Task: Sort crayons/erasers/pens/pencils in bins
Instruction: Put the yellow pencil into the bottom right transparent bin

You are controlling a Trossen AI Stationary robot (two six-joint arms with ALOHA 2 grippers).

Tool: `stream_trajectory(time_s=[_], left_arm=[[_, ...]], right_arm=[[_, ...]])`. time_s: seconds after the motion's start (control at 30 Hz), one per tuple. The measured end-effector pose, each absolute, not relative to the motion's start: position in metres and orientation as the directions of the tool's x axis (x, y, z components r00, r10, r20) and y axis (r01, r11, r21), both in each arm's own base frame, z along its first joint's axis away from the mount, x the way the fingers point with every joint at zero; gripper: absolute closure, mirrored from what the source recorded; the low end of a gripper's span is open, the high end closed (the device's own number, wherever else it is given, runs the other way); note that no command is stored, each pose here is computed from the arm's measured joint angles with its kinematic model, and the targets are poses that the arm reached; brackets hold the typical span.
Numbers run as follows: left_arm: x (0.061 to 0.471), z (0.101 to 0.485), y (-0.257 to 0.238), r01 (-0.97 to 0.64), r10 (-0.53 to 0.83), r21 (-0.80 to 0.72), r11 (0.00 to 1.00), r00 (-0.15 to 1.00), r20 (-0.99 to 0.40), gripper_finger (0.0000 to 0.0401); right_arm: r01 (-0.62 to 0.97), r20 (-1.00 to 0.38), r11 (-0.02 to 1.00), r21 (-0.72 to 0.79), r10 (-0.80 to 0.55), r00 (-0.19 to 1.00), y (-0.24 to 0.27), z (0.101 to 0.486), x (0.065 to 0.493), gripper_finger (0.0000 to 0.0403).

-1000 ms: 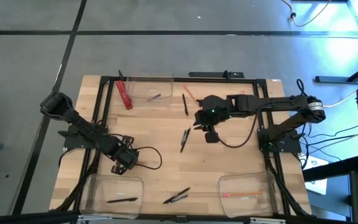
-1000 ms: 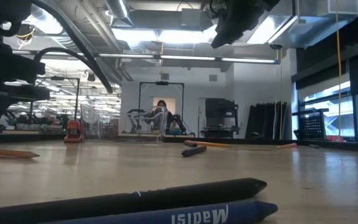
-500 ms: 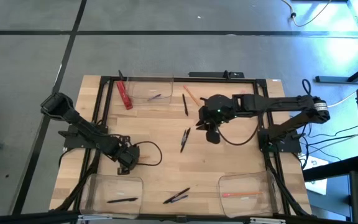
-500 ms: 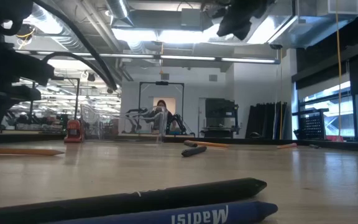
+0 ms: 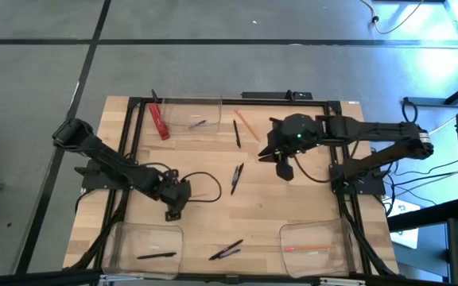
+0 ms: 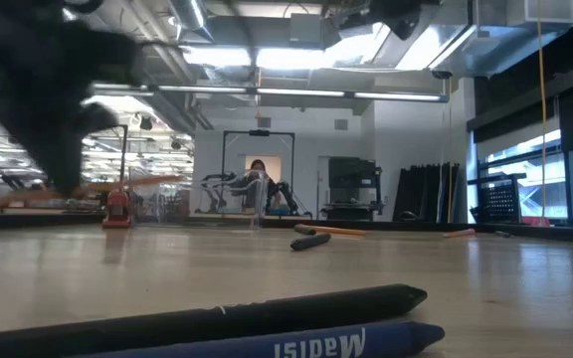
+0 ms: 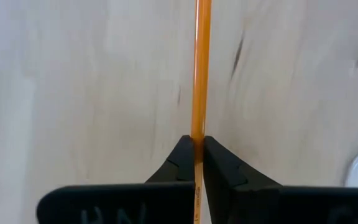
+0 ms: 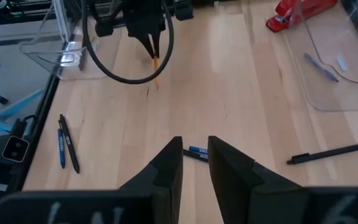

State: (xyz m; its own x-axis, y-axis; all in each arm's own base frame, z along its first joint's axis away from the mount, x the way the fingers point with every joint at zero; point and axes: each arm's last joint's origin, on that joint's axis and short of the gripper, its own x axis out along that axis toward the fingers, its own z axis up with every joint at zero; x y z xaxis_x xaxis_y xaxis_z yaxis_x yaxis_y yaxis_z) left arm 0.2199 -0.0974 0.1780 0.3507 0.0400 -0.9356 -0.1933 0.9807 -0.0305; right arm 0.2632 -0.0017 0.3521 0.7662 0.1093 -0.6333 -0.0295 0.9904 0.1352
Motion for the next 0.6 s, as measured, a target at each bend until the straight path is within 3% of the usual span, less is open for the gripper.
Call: stream_trajectory(time_s=[0.6], left_arm=[[0.283,0.253,-0.044,-0.269,0.139,-0.048,0.962,0.633,-0.762,0.0401]], right_arm=[[-0.085,-0.694,0.978,0.192,0.196,0.693,0.004,0.358,0.231,0.0325]])
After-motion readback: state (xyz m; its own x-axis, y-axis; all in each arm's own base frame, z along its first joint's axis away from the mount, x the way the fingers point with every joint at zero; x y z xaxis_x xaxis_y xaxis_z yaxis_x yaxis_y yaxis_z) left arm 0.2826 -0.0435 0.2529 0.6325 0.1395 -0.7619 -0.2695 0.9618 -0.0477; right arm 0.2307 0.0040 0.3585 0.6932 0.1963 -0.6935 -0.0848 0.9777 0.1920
